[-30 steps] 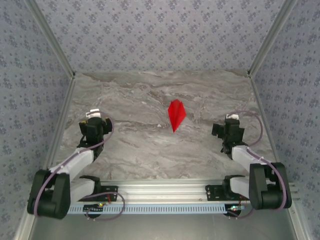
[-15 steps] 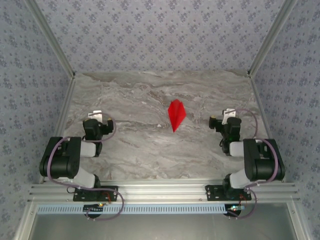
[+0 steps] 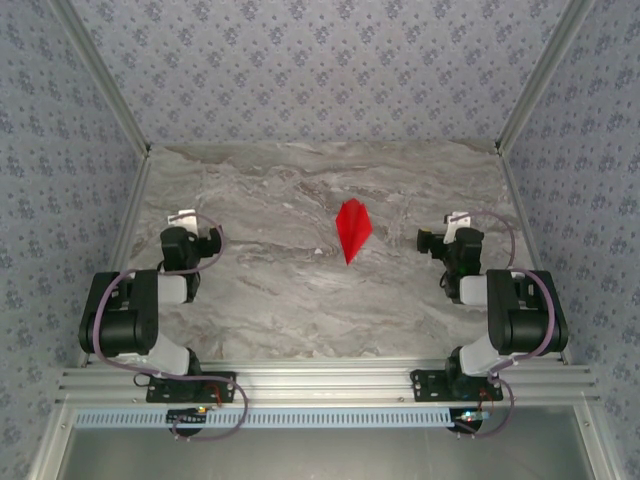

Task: Fold a paper plane with a square sheet of paper (fold left side to right side)
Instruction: Reset both arms

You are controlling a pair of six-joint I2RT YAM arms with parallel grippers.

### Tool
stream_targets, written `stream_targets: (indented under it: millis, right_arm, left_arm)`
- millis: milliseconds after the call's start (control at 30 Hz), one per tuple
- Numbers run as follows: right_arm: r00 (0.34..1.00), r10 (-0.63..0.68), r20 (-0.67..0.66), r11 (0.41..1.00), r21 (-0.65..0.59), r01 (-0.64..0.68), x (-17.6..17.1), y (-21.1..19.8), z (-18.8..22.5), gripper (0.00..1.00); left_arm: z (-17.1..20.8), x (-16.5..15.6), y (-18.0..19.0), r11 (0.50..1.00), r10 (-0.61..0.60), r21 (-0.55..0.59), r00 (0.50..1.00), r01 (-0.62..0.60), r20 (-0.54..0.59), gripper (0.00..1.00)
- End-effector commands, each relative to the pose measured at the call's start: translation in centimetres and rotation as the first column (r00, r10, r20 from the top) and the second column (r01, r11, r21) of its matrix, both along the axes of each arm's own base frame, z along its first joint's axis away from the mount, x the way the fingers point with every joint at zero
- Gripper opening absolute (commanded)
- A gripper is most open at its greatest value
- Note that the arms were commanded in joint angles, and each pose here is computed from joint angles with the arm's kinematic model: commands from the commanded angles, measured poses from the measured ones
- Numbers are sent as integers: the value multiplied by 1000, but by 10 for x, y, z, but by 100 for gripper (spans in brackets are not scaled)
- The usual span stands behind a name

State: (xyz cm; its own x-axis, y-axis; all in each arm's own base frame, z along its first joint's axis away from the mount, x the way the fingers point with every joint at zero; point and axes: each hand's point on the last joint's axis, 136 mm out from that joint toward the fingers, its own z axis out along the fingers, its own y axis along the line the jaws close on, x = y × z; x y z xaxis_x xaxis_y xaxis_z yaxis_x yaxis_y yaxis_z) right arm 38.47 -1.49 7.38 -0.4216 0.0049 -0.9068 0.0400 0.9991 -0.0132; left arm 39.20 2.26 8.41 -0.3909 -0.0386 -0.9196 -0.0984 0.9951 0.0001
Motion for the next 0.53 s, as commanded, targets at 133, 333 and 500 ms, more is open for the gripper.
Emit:
stream_targets:
  millis: [133,333,500]
  right_arm:
    - [1000,0,25,1000,-18,0,6,0,9,100]
    - [1000,-1,25,1000,-16,1,6,-1,9,100]
    - [1000,1,25,1000,-15,-1,6,-1,9,100]
  left_arm:
    - [4,5,-7,1000,-27,-12,1000,27,11,98]
    - [4,5,-7,1000,-27,-11,1000,27,10,98]
    - [5,5,-6,1000,-26,-11,1000,27,12,98]
